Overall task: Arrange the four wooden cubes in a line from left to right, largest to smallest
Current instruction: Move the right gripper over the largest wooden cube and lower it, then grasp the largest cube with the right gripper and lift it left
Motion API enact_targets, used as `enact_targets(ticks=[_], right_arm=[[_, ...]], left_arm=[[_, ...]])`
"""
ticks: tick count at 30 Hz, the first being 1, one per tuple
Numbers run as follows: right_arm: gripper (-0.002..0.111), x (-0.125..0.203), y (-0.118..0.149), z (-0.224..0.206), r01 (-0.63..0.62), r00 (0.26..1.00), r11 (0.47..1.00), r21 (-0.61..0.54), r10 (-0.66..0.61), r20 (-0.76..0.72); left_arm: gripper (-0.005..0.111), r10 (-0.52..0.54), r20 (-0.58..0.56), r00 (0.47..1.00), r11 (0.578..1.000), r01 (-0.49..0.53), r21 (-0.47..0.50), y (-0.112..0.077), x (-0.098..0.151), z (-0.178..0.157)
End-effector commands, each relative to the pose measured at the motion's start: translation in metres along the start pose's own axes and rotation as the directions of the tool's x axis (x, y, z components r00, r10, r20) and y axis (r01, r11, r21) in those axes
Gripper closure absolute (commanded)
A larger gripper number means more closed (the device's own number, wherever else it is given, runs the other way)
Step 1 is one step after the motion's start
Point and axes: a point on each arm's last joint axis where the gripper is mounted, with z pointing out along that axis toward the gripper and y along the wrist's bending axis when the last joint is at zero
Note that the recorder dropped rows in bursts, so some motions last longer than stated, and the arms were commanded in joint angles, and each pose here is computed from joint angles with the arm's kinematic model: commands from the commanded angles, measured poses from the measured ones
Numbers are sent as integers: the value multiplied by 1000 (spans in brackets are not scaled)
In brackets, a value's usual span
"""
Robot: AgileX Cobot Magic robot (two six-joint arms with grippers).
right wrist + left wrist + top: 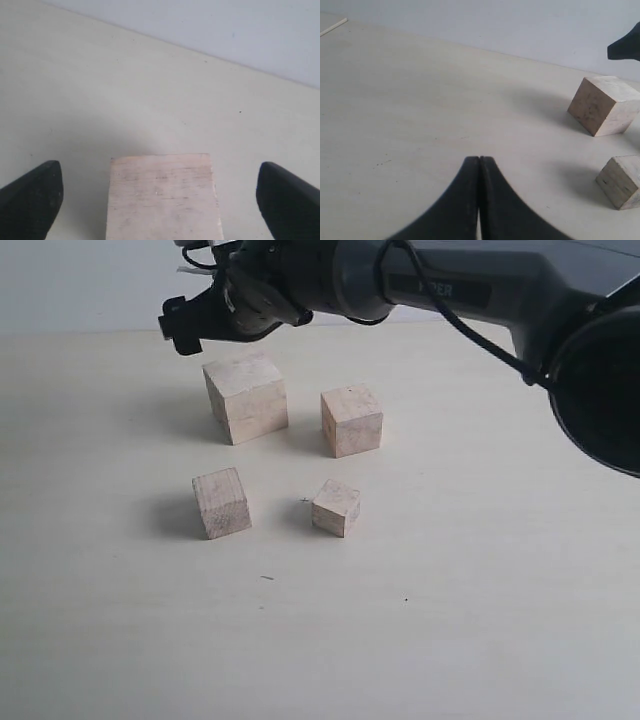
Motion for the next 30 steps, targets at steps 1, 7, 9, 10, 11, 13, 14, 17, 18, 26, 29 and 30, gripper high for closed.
enact_targets(ticks=[1, 7, 9, 10, 11, 13, 14, 17, 18, 26, 29, 30], right_arm=[[9, 8, -7, 2, -17, 996, 998, 56, 21, -82], [9, 20, -1, 11, 43, 989, 999, -1, -43, -142], [9, 21, -1, 12, 48, 989, 999, -1, -48, -139], [9, 20, -1, 12, 52, 990, 999, -3, -52, -130], [9, 19, -1, 12, 54, 991, 999, -8, -54, -122], [9, 20, 0, 14, 54, 992, 998, -16, -55, -111], [9, 21, 1, 16, 55, 993, 998, -21, -56, -108], [9, 31, 1, 25, 58, 990, 998, -18, -60, -132], [9, 33, 1, 28, 59, 988, 998, -16, -61, -139], [9, 44, -1, 40, 81, 985, 997, -10, -82, -150], [11, 44, -1, 40, 74, 986, 997, -9, -74, -150], [13, 44, -1, 40, 74, 986, 997, -9, -74, -150]], left_arm=[[107, 2, 4, 1000, 1000, -2, 6, 0, 0, 0], [107, 2, 4, 1000, 1000, -2, 6, 0, 0, 0], [107, 2, 4, 1000, 1000, -2, 6, 0, 0, 0], [107, 2, 4, 1000, 1000, -2, 6, 0, 0, 0], [107, 2, 4, 1000, 1000, -2, 6, 0, 0, 0], [107, 2, 4, 1000, 1000, -2, 6, 0, 0, 0], [107, 2, 4, 1000, 1000, -2, 6, 0, 0, 0], [107, 2, 4, 1000, 1000, -2, 6, 0, 0, 0], [107, 2, 4, 1000, 1000, -2, 6, 0, 0, 0], [107, 2, 4, 1000, 1000, -2, 6, 0, 0, 0], [107, 2, 4, 1000, 1000, -2, 6, 0, 0, 0], [107, 2, 4, 1000, 1000, -2, 6, 0, 0, 0]])
